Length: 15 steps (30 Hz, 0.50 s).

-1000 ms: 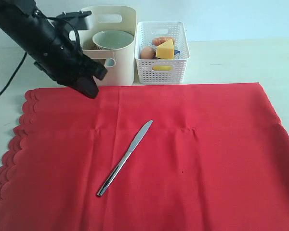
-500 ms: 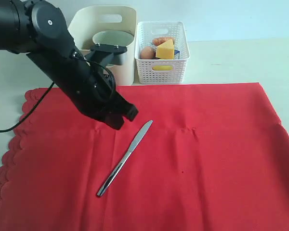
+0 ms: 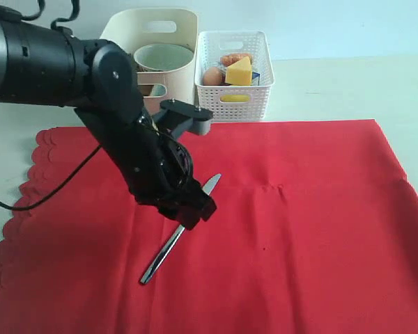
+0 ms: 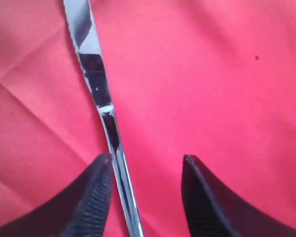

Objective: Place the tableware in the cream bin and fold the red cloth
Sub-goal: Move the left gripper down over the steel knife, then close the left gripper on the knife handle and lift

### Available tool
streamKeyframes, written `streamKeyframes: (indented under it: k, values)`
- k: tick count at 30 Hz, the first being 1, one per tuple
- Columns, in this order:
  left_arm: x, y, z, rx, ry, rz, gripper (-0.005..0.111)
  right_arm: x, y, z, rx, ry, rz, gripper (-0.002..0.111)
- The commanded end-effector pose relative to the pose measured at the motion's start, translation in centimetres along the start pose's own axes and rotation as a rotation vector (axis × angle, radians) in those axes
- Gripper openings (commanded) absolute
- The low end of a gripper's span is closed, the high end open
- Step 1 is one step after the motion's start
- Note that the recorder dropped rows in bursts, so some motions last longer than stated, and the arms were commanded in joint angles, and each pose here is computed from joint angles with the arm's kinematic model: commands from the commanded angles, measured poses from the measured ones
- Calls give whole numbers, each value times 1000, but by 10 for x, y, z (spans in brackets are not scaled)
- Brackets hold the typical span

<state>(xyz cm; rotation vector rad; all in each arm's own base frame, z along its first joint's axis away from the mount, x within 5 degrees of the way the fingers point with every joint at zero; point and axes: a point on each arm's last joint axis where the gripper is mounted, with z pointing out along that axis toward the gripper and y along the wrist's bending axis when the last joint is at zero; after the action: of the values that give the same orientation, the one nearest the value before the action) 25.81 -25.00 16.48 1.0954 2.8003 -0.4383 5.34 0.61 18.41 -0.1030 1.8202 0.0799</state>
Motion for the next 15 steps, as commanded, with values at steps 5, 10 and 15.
streamKeyframes:
  k: [5, 10, 15]
  values:
    - [4, 9, 24, -79, 64, -72, 46, 0, 0, 0, 5, -12, 1, 0]
    - [1, 10, 30, -73, 41, -87, 46, 0, 0, 0, 5, -12, 1, 0]
    - [0, 7, 31, -74, 23, -89, 46, 0, 0, 0, 5, -12, 1, 0]
